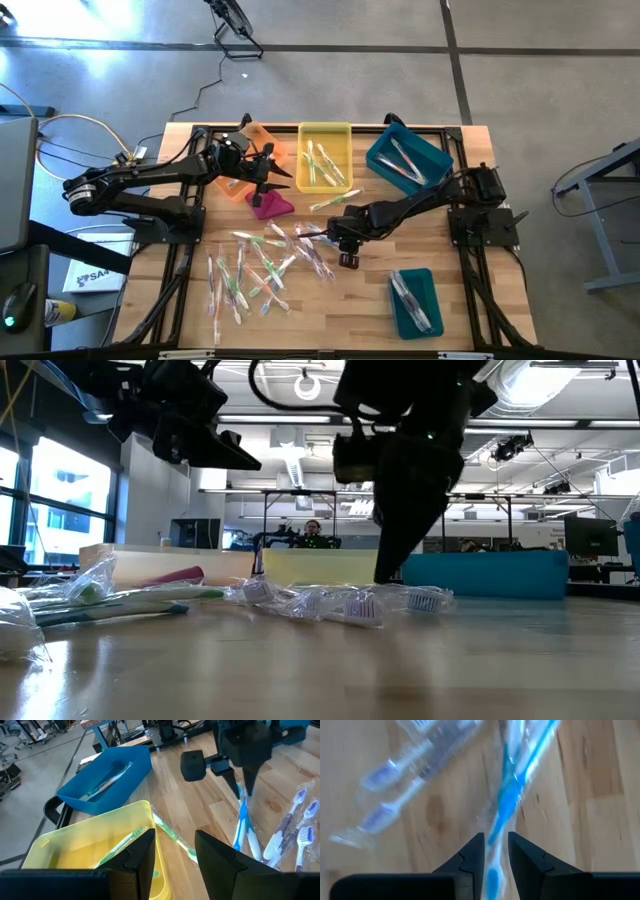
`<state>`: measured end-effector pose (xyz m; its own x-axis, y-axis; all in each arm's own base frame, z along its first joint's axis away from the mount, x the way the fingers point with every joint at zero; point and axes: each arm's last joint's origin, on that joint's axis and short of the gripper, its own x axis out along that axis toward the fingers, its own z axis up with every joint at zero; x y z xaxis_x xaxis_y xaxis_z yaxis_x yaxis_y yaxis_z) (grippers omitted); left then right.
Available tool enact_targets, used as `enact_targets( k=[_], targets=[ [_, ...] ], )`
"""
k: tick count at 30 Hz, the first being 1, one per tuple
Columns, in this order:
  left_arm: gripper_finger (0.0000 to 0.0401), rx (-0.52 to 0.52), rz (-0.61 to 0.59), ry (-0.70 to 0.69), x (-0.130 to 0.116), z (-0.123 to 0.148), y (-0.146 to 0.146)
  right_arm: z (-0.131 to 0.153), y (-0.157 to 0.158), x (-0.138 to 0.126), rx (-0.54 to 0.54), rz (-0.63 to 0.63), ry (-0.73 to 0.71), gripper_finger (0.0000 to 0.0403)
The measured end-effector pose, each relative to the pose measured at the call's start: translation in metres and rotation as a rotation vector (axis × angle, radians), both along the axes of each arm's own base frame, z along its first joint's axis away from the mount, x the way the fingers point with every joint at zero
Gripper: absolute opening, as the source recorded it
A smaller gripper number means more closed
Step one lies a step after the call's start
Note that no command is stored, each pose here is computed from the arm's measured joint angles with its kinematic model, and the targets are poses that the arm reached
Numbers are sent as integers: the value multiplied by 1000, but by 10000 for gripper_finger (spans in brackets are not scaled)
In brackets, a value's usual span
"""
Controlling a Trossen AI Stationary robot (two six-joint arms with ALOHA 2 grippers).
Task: Pick & Place Toothbrushes
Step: Put the blue toothbrush into the orange bin
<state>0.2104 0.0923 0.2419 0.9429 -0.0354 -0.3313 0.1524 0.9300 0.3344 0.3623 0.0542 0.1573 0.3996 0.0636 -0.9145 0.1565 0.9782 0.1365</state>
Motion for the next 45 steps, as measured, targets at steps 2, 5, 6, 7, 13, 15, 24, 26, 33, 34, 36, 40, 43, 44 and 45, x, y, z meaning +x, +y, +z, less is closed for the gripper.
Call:
enact_targets(
  k=[2,5,6,7,13,15,24,26,33,34,36,40,43,44,45],
  targets=[
    [134,0,0,0,0,0,0,-4,1,2,3,1,-3,78],
    [134,0,1,0,0,0,0,-10,2,2,9,5,18,78],
    [134,0,1,1,0,0,0,-10,2,2,14,7,18,78],
    [134,0,0,0,0,0,0,-10,2,3,19,9,17,78],
    [134,0,0,1,0,0,0,-9,2,4,24,11,-2,78],
    [134,0,0,1,0,0,0,-9,2,4,24,11,0,77],
    [134,-1,0,3,0,0,0,-9,2,5,23,11,-5,8],
    [134,-2,0,4,0,0,0,-9,2,5,24,11,-5,5],
    [134,-3,0,6,0,-1,0,-8,2,5,25,10,-5,2],
    [134,-3,0,6,0,-1,0,-8,2,4,25,10,-6,2],
    [134,-3,0,6,0,-1,0,-8,2,4,30,12,-5,2],
    [134,-3,0,6,0,-1,0,-7,3,4,52,22,-4,2],
    [134,-3,0,6,0,-1,0,1,2,2,50,22,-22,2],
    [134,-3,0,6,0,0,0,3,2,2,51,22,-29,2],
    [134,-3,0,5,0,0,0,7,1,1,51,21,-38,2]
  ],
)
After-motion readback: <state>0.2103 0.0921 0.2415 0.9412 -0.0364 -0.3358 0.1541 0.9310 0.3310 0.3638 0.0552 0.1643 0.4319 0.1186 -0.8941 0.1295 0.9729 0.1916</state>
